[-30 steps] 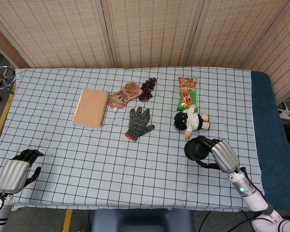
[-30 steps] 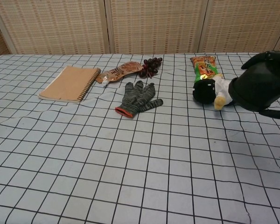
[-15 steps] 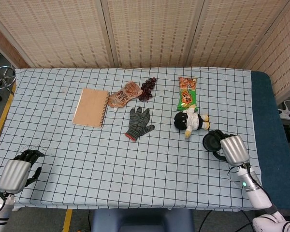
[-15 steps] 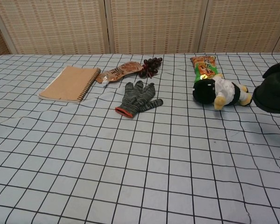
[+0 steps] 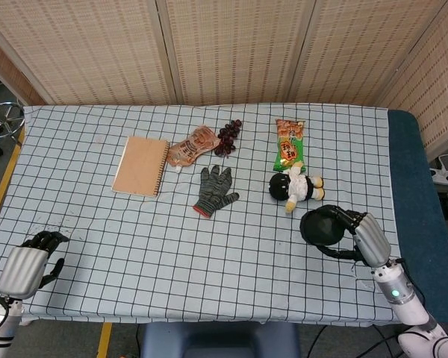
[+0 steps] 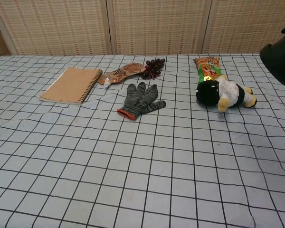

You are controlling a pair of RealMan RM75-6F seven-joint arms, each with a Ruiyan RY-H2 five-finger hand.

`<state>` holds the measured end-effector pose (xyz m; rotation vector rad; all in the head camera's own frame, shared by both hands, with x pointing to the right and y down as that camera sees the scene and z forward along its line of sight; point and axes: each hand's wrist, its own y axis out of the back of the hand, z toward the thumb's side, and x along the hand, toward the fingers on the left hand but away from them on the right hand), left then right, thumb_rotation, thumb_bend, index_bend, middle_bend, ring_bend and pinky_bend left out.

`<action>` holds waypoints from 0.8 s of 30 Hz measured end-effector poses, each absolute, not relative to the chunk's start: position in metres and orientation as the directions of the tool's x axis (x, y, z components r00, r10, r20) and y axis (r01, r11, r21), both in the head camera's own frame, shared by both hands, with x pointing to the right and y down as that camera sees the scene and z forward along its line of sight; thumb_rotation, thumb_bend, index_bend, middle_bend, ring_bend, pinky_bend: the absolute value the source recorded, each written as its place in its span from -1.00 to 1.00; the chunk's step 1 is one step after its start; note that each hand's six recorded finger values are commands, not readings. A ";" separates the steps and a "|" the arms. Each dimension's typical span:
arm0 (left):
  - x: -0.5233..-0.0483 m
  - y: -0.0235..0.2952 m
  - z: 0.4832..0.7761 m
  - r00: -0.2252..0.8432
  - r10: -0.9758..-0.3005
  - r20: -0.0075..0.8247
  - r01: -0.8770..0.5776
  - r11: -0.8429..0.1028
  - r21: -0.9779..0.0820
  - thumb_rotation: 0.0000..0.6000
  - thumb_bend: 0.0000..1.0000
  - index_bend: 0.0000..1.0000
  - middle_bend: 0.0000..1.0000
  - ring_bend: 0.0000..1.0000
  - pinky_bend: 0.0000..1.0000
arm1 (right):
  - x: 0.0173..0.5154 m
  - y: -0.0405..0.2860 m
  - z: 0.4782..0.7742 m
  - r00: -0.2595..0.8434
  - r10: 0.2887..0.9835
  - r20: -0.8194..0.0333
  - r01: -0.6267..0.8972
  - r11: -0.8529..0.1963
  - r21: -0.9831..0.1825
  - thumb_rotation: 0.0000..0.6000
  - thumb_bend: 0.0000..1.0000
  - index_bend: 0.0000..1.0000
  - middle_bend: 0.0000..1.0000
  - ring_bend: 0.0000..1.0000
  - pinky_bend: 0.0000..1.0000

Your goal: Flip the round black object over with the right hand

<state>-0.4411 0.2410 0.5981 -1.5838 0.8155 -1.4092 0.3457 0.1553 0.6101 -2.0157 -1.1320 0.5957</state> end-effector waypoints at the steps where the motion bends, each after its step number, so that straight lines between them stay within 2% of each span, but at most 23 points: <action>1: -0.441 0.241 0.598 0.155 -0.886 0.437 0.063 -0.433 -0.899 1.00 -0.16 -0.34 -0.43 -0.50 0.06 | 0.348 0.155 0.613 0.498 0.865 -0.059 0.505 -0.345 -0.792 1.00 -0.59 0.42 0.31 0.14 0.32; 5: -0.441 0.240 0.599 0.155 -0.885 0.439 0.063 -0.434 -0.899 1.00 -0.16 -0.34 -0.43 -0.50 0.06 | 0.360 0.152 0.635 0.437 0.876 -0.204 0.360 -0.378 -0.853 1.00 -0.59 0.43 0.31 0.14 0.32; 6: -0.441 0.241 0.598 0.155 -0.885 0.438 0.063 -0.434 -0.899 1.00 -0.16 -0.34 -0.43 -0.50 0.06 | 0.366 0.152 0.643 0.402 0.877 -0.262 0.287 -0.393 -0.874 1.00 -0.59 0.43 0.31 0.14 0.32; 13: -0.441 0.240 0.599 0.154 -0.885 0.439 0.063 -0.435 -0.898 1.00 -0.16 -0.34 -0.43 -0.50 0.06 | 0.385 0.154 0.668 0.243 0.857 -0.455 0.022 -0.474 -0.880 1.00 -0.59 0.44 0.31 0.14 0.32; 17: -0.441 0.240 0.598 0.154 -0.886 0.438 0.060 -0.434 -0.899 1.00 -0.16 -0.34 -0.43 -0.50 0.06 | 0.388 0.153 0.672 0.207 0.853 -0.479 -0.006 -0.488 -0.873 1.00 -0.59 0.43 0.31 0.14 0.32; 20: -0.441 0.240 0.598 0.154 -0.887 0.435 0.059 -0.431 -0.900 1.00 -0.16 -0.34 -0.43 -0.50 0.06 | 0.379 0.154 0.669 0.247 0.852 -0.462 0.045 -0.486 -0.873 1.00 -0.59 0.44 0.31 0.14 0.32; 24: -0.441 0.240 0.598 0.154 -0.887 0.436 0.060 -0.432 -0.900 1.00 -0.16 -0.34 -0.43 -0.50 0.06 | 0.358 0.156 0.656 0.355 0.849 -0.391 0.162 -0.468 -0.869 1.00 -0.59 0.44 0.31 0.14 0.32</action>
